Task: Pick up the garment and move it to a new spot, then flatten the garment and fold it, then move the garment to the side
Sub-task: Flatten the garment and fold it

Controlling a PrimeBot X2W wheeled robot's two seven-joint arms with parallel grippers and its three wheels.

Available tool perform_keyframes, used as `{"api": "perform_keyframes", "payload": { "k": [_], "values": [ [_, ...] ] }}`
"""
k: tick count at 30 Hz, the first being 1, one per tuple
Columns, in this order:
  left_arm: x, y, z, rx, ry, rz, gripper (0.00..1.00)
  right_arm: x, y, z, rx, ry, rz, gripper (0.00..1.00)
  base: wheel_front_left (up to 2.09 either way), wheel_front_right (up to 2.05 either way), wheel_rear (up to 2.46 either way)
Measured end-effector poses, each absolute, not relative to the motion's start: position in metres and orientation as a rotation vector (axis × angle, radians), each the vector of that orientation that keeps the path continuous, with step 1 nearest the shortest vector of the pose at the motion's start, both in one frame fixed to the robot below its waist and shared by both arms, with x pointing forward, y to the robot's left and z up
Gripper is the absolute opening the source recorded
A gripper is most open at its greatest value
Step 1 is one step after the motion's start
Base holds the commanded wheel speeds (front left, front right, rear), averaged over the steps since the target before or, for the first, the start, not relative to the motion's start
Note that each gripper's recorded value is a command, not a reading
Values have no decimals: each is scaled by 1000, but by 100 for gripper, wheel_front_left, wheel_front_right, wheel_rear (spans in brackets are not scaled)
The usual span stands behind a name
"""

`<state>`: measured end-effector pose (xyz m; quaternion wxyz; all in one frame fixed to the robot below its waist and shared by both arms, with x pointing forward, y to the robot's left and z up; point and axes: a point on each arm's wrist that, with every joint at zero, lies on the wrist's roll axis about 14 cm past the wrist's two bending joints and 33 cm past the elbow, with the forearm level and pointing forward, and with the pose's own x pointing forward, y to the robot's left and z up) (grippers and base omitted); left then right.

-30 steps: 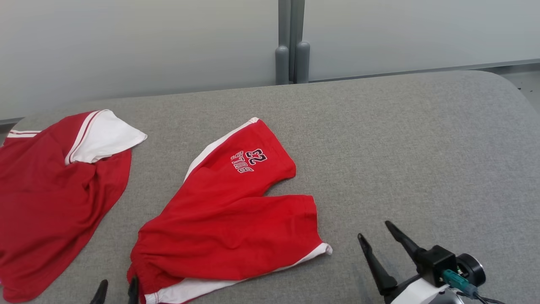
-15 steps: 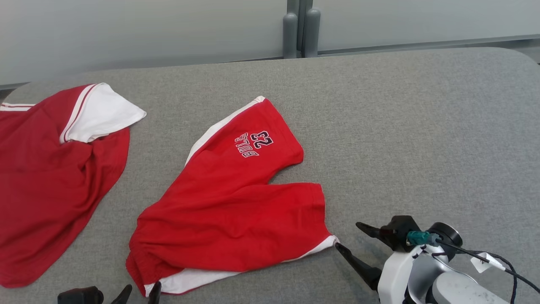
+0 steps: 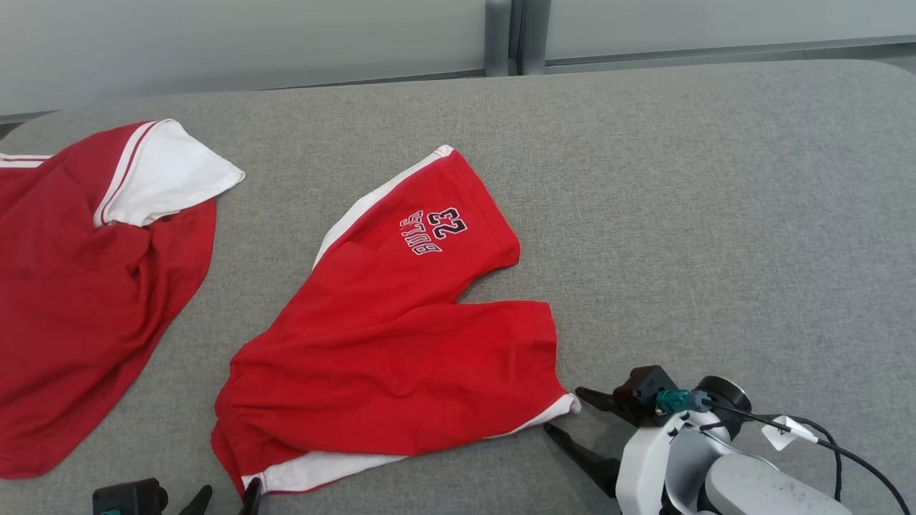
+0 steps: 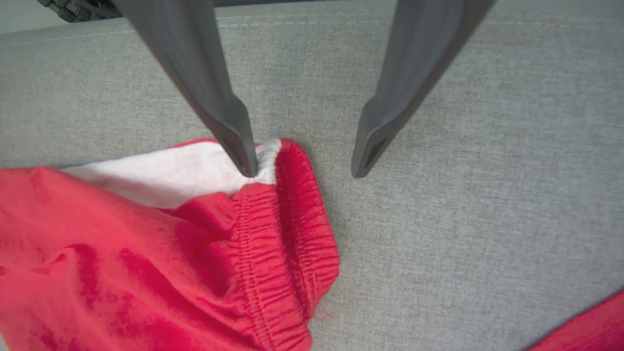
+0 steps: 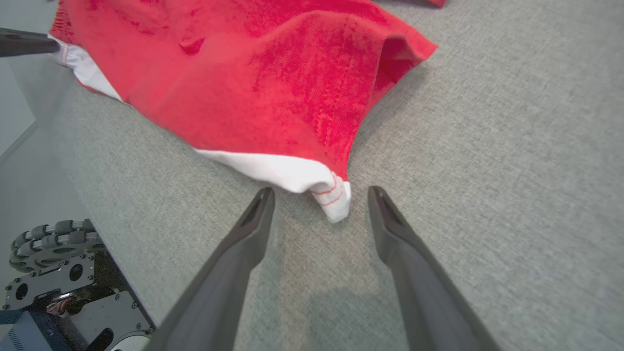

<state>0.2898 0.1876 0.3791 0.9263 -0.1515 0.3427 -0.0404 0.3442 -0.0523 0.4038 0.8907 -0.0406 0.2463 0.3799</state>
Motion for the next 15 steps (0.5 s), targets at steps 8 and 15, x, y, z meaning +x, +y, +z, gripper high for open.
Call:
{"api": "perform_keyframes", "payload": {
  "k": [8, 15],
  "values": [
    [293, 184, 373, -311, 720, -92, 100, 341, -40, 398, -71, 527, 824, 17, 0, 0, 0],
    [292, 183, 367, -309, 745, -102, 100, 344, -40, 396, -62, 531, 829, 0, 0, 0, 0]
  ]
}}
